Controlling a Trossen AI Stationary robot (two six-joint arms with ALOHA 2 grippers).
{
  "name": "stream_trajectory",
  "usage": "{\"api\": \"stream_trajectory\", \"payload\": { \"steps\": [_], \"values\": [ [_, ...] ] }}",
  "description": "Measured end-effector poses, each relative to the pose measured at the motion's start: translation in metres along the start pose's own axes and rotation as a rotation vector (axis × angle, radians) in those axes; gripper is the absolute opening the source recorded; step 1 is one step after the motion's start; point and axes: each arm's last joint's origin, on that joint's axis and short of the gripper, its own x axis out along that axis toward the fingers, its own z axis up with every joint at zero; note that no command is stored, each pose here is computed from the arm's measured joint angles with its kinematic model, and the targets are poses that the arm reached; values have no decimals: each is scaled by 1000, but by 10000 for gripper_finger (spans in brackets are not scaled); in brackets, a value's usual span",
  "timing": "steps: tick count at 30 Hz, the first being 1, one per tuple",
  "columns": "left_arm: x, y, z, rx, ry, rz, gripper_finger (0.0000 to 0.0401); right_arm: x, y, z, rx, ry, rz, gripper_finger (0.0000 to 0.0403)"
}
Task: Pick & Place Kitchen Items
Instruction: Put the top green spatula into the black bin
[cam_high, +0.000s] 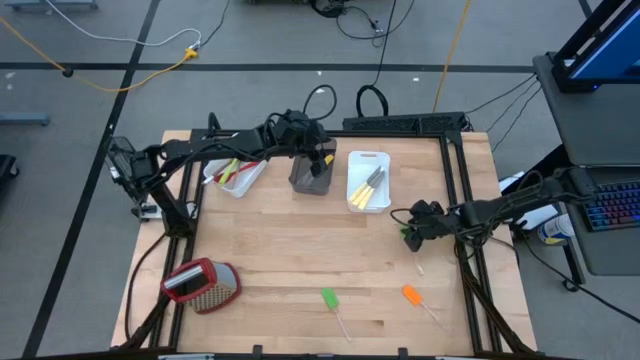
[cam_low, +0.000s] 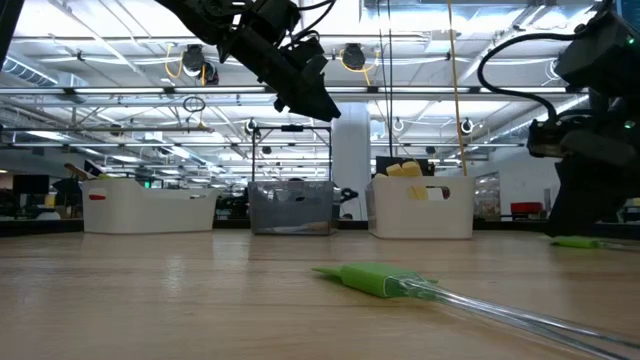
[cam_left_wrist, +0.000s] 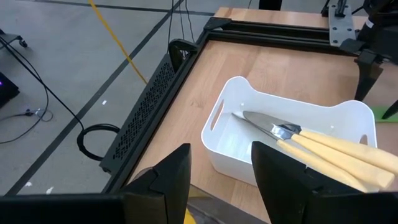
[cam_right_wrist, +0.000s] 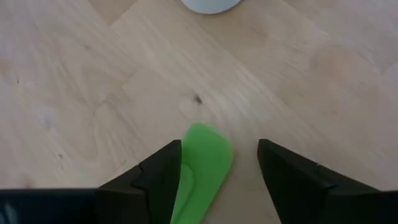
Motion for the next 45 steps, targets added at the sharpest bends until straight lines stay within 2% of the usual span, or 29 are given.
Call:
{"api": "stream_trajectory", "payload": {
  "steps": [6, 12, 18, 23, 30, 37, 45],
  "values": [
    [0, 0, 0, 2, 2, -1, 172, 5, 4, 1, 22, -6, 7, 198],
    [0, -1, 0, 2, 2, -2, 172, 13, 3, -8, -54, 65, -71, 166],
    [0, -1, 0, 2, 3, -2, 172, 20, 1, -14, -62, 123, -127, 85],
    [0, -1, 0, 2, 3, -2, 172, 22, 2, -15, -62, 134, -128, 11],
    [0, -1, 0, 2, 3, -2, 172, 22, 4, -14, -105, 127, -103, 4],
    [0, -1, 0, -10, 3, -3, 172, 9, 21, 4, -201, 46, -11, 3],
    [0, -2, 0, -19, 3, -7, 172, -4, 35, 16, -190, 28, 63, 20]
  ]
}}
